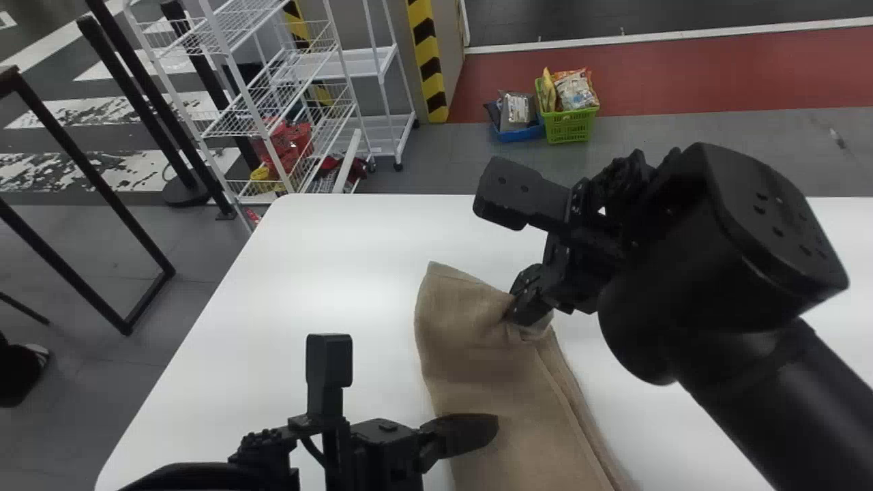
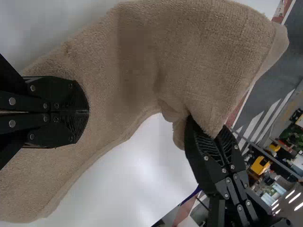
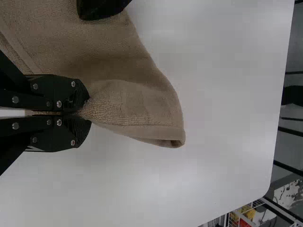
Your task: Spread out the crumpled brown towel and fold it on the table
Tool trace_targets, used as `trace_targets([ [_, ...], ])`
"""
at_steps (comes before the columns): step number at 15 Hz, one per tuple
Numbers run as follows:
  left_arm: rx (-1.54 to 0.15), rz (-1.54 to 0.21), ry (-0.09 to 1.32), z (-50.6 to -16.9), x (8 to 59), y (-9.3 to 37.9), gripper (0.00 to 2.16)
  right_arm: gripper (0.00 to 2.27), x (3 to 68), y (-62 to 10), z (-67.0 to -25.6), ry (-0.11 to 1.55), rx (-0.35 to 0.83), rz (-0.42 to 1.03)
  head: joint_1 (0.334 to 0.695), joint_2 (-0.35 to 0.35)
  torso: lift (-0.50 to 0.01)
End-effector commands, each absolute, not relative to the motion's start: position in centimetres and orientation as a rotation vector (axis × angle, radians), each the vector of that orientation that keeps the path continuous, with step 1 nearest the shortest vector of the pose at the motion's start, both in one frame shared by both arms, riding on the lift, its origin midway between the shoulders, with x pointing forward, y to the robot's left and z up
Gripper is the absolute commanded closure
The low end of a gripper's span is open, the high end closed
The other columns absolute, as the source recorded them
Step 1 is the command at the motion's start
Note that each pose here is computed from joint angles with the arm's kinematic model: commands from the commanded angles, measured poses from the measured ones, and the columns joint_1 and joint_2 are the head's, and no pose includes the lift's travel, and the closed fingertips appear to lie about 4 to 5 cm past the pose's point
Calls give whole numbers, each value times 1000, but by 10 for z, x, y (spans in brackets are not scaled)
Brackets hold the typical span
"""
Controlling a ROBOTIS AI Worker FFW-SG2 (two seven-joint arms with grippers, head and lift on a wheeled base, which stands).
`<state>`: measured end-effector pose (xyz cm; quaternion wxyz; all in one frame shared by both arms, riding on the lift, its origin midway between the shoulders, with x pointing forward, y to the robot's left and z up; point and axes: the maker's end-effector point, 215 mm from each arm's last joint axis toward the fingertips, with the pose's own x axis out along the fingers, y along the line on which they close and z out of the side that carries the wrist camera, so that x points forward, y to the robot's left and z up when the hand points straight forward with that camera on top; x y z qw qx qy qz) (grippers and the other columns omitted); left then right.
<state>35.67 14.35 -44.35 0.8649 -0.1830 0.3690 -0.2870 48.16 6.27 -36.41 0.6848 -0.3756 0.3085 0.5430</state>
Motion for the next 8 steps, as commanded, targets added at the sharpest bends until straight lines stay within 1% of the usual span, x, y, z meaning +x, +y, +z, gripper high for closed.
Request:
trace_targets([
  [1, -381, -596, 779, -446, 355, 144, 1963, 1109, 465, 55, -368, 719, -850, 1208, 695, 270, -127],
  [5, -343, -564, 799, -455, 356, 151, 1966, 1109, 469, 27, -356, 686, -909, 1151, 695, 261, -127],
  [8, -323, -552, 803, -460, 359, 151, 1966, 1109, 468, 8, -345, 677, -895, 1115, 695, 238, -127],
])
